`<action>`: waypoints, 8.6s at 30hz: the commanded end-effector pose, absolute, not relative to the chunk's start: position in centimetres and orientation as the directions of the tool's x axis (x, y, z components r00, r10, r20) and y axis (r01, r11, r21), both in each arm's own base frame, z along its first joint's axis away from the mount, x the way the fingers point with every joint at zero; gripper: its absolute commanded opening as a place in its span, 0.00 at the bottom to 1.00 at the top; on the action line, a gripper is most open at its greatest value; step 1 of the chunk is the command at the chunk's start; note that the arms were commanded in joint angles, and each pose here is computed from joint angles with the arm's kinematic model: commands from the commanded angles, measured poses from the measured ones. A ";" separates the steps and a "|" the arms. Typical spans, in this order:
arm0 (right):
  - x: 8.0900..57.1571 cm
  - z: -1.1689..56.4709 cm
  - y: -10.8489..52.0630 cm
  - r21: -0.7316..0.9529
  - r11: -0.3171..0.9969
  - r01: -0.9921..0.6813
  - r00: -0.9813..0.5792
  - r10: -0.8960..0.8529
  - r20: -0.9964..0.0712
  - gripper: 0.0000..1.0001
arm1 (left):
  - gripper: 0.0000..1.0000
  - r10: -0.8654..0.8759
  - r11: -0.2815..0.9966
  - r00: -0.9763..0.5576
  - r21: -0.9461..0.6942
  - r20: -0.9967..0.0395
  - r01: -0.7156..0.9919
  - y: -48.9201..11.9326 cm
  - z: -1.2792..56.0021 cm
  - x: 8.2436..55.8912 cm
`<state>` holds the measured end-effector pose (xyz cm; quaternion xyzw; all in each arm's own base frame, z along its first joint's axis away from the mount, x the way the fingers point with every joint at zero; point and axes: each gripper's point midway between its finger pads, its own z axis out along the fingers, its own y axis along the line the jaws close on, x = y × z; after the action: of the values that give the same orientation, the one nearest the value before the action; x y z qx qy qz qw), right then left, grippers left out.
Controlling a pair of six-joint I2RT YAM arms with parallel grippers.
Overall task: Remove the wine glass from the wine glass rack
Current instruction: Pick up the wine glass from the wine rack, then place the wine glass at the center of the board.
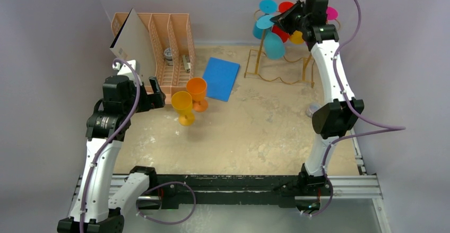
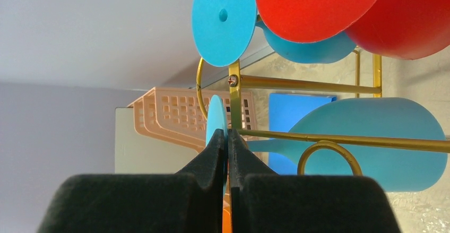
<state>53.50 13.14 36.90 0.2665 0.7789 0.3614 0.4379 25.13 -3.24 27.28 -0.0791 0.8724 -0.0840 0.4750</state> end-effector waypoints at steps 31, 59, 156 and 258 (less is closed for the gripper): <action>50.3 41.9 14.8 0.836 0.544 -0.071 -0.536 0.686 -0.492 0.00 | 1.00 -0.203 0.959 -0.486 -0.273 -0.850 0.076 -5.2 30.1 24.8; 44.7 43.6 19.3 0.893 0.309 -0.328 -0.728 0.520 -0.447 0.00 | 1.00 -0.205 0.871 -0.522 -0.398 -0.828 0.288 -9.6 33.3 24.2; 23.8 32.0 31.3 0.836 0.161 -0.524 -0.839 0.072 -0.540 0.00 | 0.70 -0.214 0.418 -0.741 -0.745 -0.636 0.520 -25.2 29.4 22.7; 19.7 31.4 32.3 0.798 0.118 -0.591 -0.781 0.161 -0.603 0.01 | 0.00 -0.312 0.246 -0.529 -0.605 -0.789 0.758 -25.7 34.9 21.3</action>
<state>19.31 32.22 30.45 -0.1496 0.7046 0.6411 0.2651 21.77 -25.78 33.47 0.1550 0.6704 -0.5867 0.4269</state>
